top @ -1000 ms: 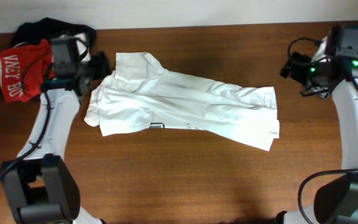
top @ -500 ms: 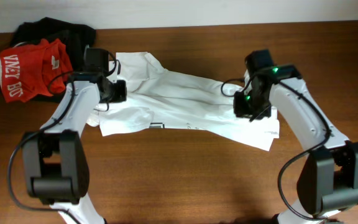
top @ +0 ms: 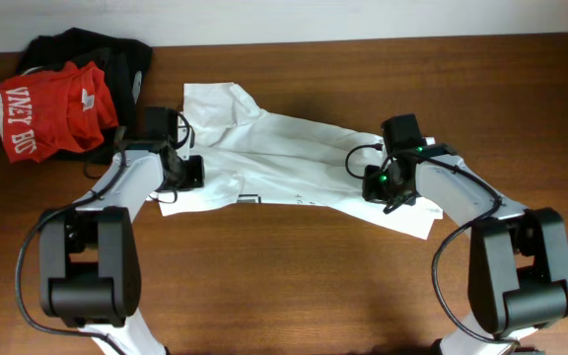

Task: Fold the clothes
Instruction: 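Release the hem and move both grippers to the folded edge, then raise both grippers away from the folded T-shirt toward the top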

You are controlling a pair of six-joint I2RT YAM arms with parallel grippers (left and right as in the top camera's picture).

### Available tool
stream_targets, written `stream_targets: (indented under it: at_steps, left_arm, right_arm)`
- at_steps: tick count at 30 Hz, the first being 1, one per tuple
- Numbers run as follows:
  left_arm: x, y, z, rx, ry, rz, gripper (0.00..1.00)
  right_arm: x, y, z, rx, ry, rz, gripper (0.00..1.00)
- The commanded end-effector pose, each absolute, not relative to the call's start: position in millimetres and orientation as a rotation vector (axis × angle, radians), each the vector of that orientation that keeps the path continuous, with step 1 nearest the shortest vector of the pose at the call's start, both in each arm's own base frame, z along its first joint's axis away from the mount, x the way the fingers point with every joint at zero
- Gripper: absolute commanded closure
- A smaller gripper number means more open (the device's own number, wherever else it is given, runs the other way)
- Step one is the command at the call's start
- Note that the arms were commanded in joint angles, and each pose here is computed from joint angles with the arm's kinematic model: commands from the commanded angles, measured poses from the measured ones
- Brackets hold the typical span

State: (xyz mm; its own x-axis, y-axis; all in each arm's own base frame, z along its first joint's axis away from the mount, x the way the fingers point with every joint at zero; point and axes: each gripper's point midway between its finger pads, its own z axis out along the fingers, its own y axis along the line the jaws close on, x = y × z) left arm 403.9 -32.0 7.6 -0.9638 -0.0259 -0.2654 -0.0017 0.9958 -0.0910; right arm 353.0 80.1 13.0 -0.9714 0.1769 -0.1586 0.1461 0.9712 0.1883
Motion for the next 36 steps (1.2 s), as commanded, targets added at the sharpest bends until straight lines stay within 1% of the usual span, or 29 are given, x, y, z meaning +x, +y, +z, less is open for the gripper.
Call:
stream_targets:
  at_steps: [1, 4, 7, 8, 11, 14, 15, 17, 18, 19, 20, 21, 22, 23, 26, 28, 30, 32, 33, 36]
  left_arm:
    - [381.2, -31.0, -24.2, -0.046, 2.992, -0.141, 0.99]
    - [349.3, -28.5, -38.2, -0.241, 3.132, -0.124, 1.0]
    - [312.4, -27.5, -35.2, -0.438, 3.266, -0.092, 0.99]
    - [293.4, -33.8, -30.8, -0.454, 3.346, -0.132, 0.99]
    - [268.8, -42.9, -13.9, -0.492, 3.438, -0.209, 0.99]
    - [253.0, -52.0, 23.9, -0.426, 3.447, -0.199, 0.99]
    - [254.4, -69.6, 65.9, -0.274, 3.324, -0.224, 0.99]
    - [269.5, -77.9, 91.1, -0.196, 3.173, -0.267, 0.99]
    - [282.1, -78.3, 102.0, -0.181, 3.084, -0.275, 0.84]
    - [305.9, -78.6, 118.3, -0.168, 2.942, -0.302, 0.48]
    - [326.8, -76.6, 131.2, -0.166, 2.839, -0.322, 0.27]
    - [348.9, -72.7, 142.5, -0.112, 2.748, -0.323, 0.13]
    - [363.5, -67.6, 147.8, -0.111, 2.692, -0.322, 0.03]
    - [380.2, -60.2, 152.1, -0.119, 2.631, -0.316, 0.03]
    - [427.4, -44.4, 148.5, -0.068, 2.5, -0.282, 0.04]
    - [447.2, -46.6, 132.7, 0.019, 2.474, -0.274, 0.05]
    - [474.5, -47.7, 104.3, 0.048, 2.444, -0.261, 0.06]
    - [491.0, -48.0, 78.8, 0.042, 2.434, -0.26, 0.11]
    - [494.3, -45.2, 65.5, 0.033, 2.446, -0.241, 0.16]
    - [494.0, -20.4, 29.5, -0.032, 2.511, -0.061, 0.17]
  right_arm:
    - [344.0, 71.1, -8.7, 0.266, 3.003, 0.158, 0.88]
    - [335.6, 63.1, -21.6, 0.285, 3.054, 0.109, 0.96]
    - [317.7, 40.1, -22.5, 0.391, 3.121, 0.037, 0.96]
    - [308.2, 27.0, -22.1, 0.472, 3.153, 0.024, 0.96]
    - [291.1, 2.7, -16.4, 0.614, 3.212, 0.001, 0.96]
    - [278.2, -19.6, 5.7, 0.746, 3.271, -0.039, 0.96]
    - [285.0, -32.0, 36.6, 0.781, 3.243, -0.081, 0.96]
    - [295.4, -36.1, 63.8, 0.766, 3.202, -0.099, 0.96]
    - [301.2, -36.4, 82.0, 0.73, 3.195, -0.092, 0.95]
    - [304.2, -36.6, 98.9, 0.698, 3.2, -0.089, 0.8]
    - [307.5, -36.4, 113.2, 0.656, 3.201, -0.079, 0.49]
    - [309.3, -36.4, 123.4, 0.616, 3.203, -0.074, 0.13]
    - [309.8, -33.4, 126.8, 0.565, 3.215, -0.044, 0.01]
    - [310.4, -26.0, 127.4, 0.478, 3.232, 0.033, 0.01]
    - [313.3, -16.2, 127.4, 0.471, 3.226, 0.128, 0.01]
    - [316.6, -12.8, 127.4, 0.469, 3.214, 0.161, 0.01]
    - [319.2, -7.1, 127.7, 0.461, 3.205, 0.201, 0.01]
    - [322.2, 0.1, 127.4, 0.424, 3.2, 0.205, 0.01]
    - [323.0, 4.3, 127.3, 0.402, 3.2, 0.204, 0.01]
    - [325.1, 19.2, 127.1, 0.325, 3.201, 0.201, 0.01]
